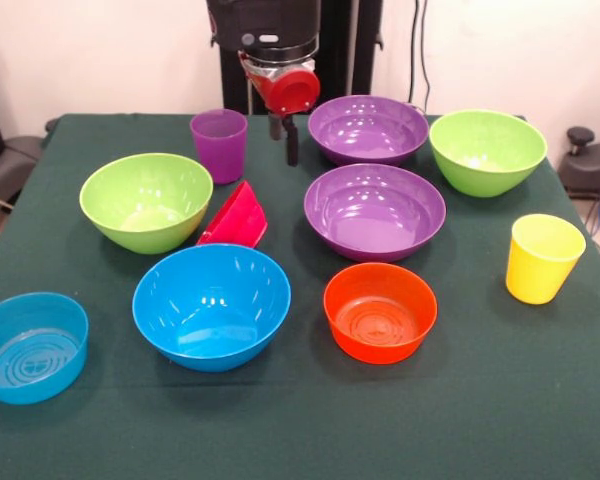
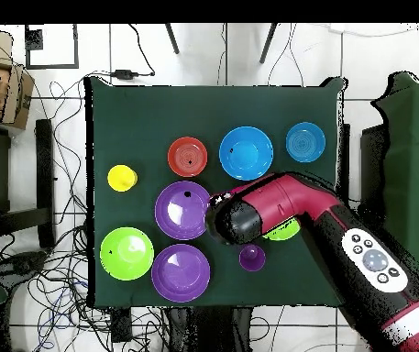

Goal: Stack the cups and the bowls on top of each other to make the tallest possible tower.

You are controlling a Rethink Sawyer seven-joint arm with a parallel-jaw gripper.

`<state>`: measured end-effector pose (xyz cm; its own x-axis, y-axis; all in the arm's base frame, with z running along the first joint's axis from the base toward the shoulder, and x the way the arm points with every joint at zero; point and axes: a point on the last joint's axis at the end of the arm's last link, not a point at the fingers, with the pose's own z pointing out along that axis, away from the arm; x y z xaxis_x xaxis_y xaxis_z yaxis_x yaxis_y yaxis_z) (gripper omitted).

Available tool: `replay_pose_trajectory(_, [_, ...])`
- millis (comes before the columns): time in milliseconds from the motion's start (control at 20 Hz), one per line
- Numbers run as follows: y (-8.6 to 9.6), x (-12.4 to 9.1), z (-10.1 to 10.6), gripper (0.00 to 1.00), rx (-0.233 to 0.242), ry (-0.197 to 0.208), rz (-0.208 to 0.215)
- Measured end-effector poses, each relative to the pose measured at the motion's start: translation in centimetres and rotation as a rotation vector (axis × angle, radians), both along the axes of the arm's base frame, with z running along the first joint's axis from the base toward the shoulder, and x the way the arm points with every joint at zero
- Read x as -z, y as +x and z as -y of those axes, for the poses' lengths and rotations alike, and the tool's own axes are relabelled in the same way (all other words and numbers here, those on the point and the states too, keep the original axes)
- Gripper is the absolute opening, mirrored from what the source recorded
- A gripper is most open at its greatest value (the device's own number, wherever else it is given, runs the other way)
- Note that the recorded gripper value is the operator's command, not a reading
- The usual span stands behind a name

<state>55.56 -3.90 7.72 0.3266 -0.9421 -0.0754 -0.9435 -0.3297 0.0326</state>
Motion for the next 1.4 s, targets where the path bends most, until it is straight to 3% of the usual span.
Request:
replay_pose_trajectory(250, [-0.2,0.7,-0.8,1.0,-0.019,0.026,-0.008])
replay_pose_trajectory(350, [-0.3,1.1,-1.2,1.0,-0.057,0.037,-0.008])
replay_pose_trajectory(700, [-1.2,3.0,-1.6,1.0,-0.349,0.066,0.01])
replay_pose_trajectory(800, [-1.5,3.6,-1.5,1.0,-0.481,0.078,0.019])
replay_pose_trajectory(1050, [-1.8,4.1,-1.1,1.0,-0.636,0.094,0.031])
replay_pose_trajectory(1100, [-1.8,4.1,-0.8,1.0,-0.686,0.096,0.034])
replay_pose_trajectory(1400, [-1.9,3.5,0.2,1.0,-0.75,0.091,0.015])
